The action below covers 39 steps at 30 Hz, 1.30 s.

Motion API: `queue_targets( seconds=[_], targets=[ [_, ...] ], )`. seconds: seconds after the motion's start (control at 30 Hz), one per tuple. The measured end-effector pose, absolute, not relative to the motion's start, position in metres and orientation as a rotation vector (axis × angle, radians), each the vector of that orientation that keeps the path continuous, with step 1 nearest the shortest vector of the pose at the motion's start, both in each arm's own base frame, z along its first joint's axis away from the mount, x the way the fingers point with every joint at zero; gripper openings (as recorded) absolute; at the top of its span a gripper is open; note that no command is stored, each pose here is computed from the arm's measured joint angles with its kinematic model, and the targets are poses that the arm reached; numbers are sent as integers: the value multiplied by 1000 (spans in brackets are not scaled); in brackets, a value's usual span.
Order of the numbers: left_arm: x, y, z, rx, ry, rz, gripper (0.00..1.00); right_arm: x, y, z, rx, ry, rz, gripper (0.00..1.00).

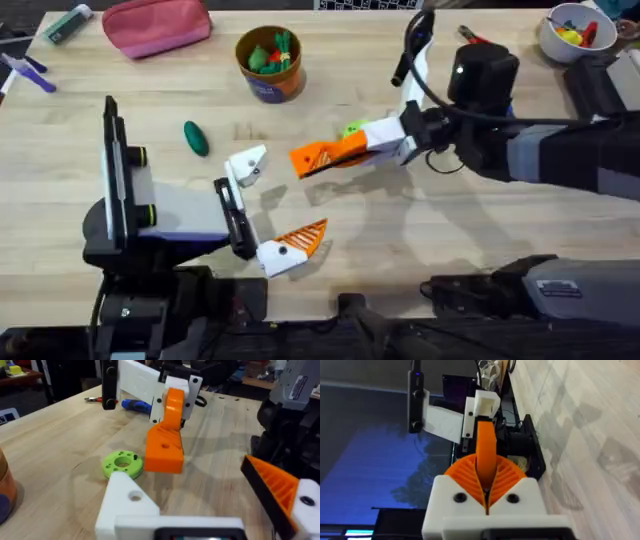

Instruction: Pick up the gripper from the table and insert it into the empty holder that is missing its gripper. Then pick up a screw, insert it into the mounting hole, and use the screwdriver to tighten it. Finally, clean up the table by picking up the vegetable and placing it into the bucket.

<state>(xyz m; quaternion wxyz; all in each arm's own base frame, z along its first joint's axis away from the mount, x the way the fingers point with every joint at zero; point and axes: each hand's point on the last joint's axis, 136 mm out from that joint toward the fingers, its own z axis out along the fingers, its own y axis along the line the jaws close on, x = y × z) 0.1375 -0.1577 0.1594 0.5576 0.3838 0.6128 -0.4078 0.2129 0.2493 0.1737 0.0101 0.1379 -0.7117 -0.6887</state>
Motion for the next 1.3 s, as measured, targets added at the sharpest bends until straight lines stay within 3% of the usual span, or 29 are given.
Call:
queue_targets(
  seconds=[0.6,1.3],
  targets=[
    [138,-158,159,906,1446,-962,985,213,276,175,549,-2241,-2191,12],
    [138,-158,159,906,1446,-962,985,208,282,171,476,-2202,-2144,12]
  ],
)
